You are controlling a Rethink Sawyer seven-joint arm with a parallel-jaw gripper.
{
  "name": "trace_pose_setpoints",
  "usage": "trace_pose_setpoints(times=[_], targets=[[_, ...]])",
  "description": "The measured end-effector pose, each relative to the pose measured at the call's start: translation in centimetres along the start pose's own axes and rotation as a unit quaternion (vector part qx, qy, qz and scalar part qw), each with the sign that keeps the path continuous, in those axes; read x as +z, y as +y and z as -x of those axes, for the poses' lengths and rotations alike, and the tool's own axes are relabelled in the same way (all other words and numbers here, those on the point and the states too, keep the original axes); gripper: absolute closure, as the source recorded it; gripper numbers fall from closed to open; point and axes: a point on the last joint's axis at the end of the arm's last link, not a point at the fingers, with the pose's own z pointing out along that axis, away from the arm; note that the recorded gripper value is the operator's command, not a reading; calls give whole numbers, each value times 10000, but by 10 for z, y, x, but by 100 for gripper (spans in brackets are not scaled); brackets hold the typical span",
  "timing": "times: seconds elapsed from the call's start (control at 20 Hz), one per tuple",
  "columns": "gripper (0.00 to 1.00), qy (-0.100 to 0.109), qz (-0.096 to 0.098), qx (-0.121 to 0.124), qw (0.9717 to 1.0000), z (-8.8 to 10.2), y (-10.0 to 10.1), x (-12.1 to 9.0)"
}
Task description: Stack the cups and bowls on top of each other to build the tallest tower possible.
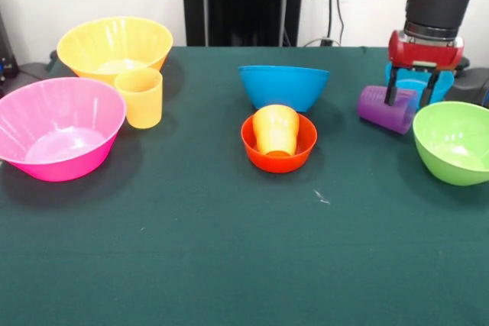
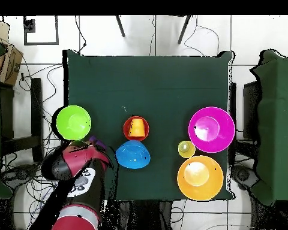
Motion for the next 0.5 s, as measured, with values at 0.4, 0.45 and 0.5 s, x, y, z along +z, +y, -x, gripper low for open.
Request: trace_pose_setpoints(times=[0.4,0.45,0.5], targets=[[0,-28,-78,106,9999,8,-15,1],[0,-37,-78,120,9999,9,-16,1],[0,-48,-81,132,9999,10,-18,2]])
